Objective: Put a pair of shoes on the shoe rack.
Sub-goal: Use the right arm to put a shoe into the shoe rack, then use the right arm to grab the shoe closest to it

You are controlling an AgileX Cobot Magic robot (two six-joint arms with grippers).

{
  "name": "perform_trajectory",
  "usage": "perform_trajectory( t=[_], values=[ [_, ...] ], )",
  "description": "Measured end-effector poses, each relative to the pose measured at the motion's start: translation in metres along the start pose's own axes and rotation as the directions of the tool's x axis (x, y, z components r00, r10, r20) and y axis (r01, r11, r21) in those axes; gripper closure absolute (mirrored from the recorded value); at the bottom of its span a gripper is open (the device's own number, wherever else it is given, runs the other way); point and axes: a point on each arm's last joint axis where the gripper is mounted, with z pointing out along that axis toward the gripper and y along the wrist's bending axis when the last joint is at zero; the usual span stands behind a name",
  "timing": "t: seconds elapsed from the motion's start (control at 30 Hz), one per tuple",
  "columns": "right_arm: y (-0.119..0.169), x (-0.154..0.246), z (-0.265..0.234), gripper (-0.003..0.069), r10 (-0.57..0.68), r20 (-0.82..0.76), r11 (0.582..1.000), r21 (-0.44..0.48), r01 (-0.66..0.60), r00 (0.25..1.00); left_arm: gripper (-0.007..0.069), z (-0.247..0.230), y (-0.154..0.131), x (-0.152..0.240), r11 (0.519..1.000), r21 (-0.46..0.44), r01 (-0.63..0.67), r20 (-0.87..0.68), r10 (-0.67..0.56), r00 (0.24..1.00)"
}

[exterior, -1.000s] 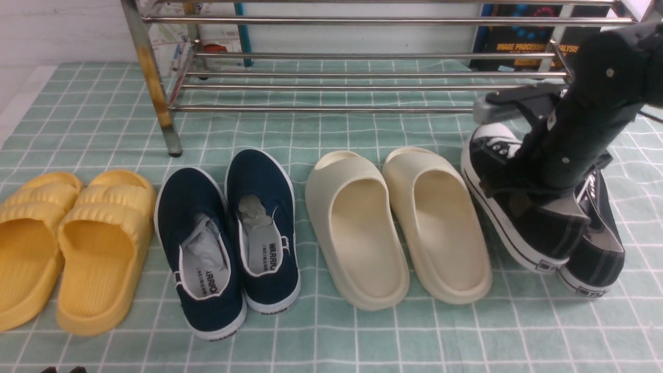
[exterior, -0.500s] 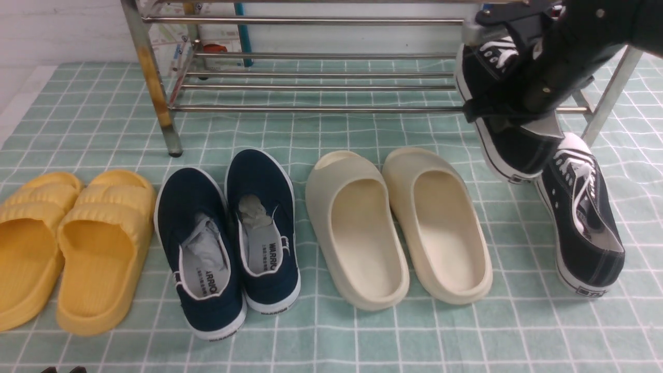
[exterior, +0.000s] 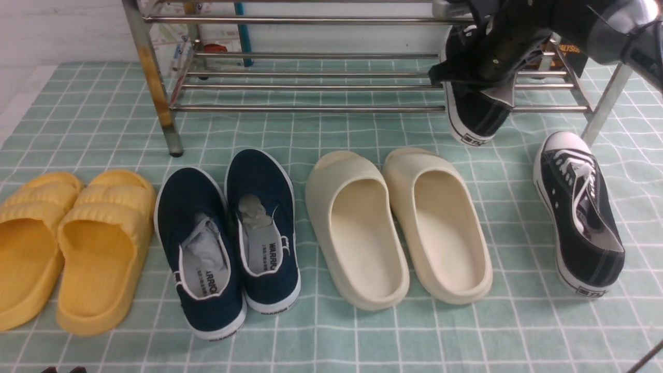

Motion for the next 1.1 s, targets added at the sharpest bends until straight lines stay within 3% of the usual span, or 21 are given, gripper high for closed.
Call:
perform_trajectory(
  t=[0.2,0.4,0.53,0.67,0.9,1.1],
  values=[
    [0.0,-0.003,0.007,0.0557,-0.025,0.021,1.0,0.0,0.025,0.999,0.0387,0.0,0.0,0.0,1.0,0.0,0.0,0.0,0.0,1.0],
    [-0.004,-0.006,-0.001,0.029,-0.087,0.001,0.996,0.033,0.087,0.996,0.0387,0.0,0.0,0.0,1.0,0.0,0.0,0.0,0.0,1.0],
    [0.0,-0.008,-0.018,0.0183,-0.098,-0.05,0.995,0.03,0.1,0.994,0.0387,0.0,0.0,0.0,1.0,0.0,0.0,0.0,0.0,1.0],
    [0.006,-0.012,-0.051,0.0158,-0.095,-0.063,0.995,0.017,0.096,0.993,0.0387,0.0,0.0,0.0,1.0,0.0,0.0,0.0,0.0,1.0],
    [-0.009,0.005,-0.138,0.0174,0.051,-0.061,0.998,0.033,-0.049,0.997,0.0387,0.0,0.0,0.0,1.0,0.0,0.0,0.0,0.0,1.0],
    [-0.024,0.061,-0.125,0.0178,0.11,-0.285,0.99,0.112,-0.081,0.952,0.0387,0.0,0.0,0.0,1.0,0.0,0.0,-0.001,0.0,1.0]
  ],
)
